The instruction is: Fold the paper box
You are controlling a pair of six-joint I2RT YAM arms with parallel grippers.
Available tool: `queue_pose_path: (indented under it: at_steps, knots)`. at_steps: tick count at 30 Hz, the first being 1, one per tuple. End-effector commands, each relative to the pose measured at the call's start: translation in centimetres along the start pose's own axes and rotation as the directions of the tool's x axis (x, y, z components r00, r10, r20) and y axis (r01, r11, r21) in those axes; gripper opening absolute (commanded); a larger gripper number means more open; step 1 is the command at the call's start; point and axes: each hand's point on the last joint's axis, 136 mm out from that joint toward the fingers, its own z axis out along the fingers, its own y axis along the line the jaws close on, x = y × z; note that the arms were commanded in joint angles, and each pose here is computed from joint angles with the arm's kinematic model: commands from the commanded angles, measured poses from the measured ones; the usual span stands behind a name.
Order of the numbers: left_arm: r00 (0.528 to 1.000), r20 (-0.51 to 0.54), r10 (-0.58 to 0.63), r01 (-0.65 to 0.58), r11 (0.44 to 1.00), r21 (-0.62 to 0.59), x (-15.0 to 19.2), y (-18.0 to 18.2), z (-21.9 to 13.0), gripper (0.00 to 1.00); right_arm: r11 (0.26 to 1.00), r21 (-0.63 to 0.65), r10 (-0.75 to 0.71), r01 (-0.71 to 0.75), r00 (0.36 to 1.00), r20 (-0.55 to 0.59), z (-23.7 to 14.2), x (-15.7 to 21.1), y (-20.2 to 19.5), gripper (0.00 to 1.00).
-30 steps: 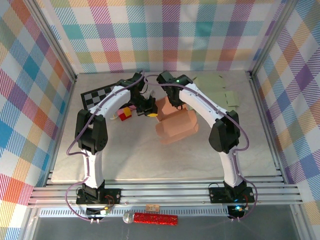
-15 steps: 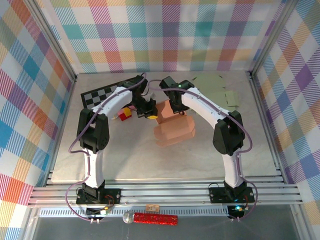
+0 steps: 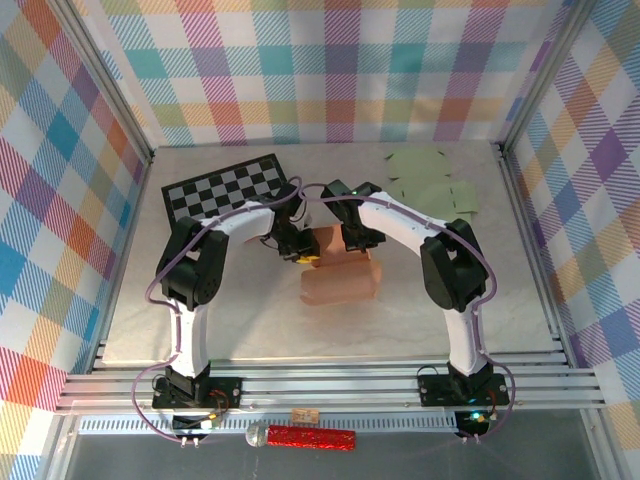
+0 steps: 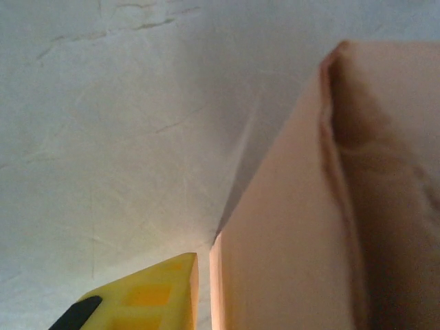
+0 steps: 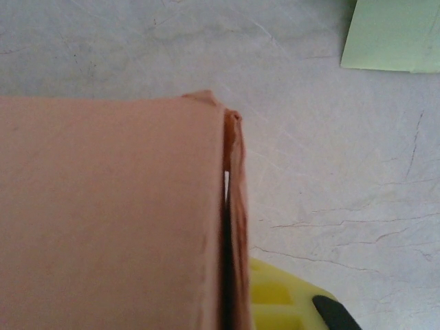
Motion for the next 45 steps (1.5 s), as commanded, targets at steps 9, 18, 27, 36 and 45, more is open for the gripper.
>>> queue_pose_path:
  at_steps: [9, 18, 27, 36, 45]
  knots:
    - [0.977, 0.2, 0.075, -0.028, 0.974, -0.226, -1.2, 0.9, -1.6, 0.0, 0.997, 0.017, 0.071, -0.072, 0.997, 0.02, -1.4, 0.4, -0.5, 0.0]
    - [0.959, 0.263, 0.103, 0.018, 0.906, -0.422, 0.4, 3.1, -1.2, 0.0, 0.995, 0.019, 0.095, -0.095, 0.995, -0.006, -1.1, 1.1, -0.3, 0.0]
    - [0.953, 0.287, 0.098, 0.03, 0.911, -0.41, 0.1, 2.8, -1.4, 0.15, 0.995, 0.019, 0.101, -0.101, 0.995, -0.015, -0.9, 1.3, -0.2, 0.0]
    - [0.951, 0.294, 0.091, 0.031, 0.922, -0.386, 0.2, 2.5, -1.3, 0.0, 0.995, 0.014, 0.1, -0.1, 0.995, -0.021, -0.8, 1.6, -0.2, 0.0]
    - [0.932, 0.353, 0.089, 0.042, 0.937, -0.347, -0.7, 1.7, -4.2, 0.43, 0.995, 0.012, 0.096, -0.095, 0.995, -0.024, -0.7, 1.9, -0.3, 0.0]
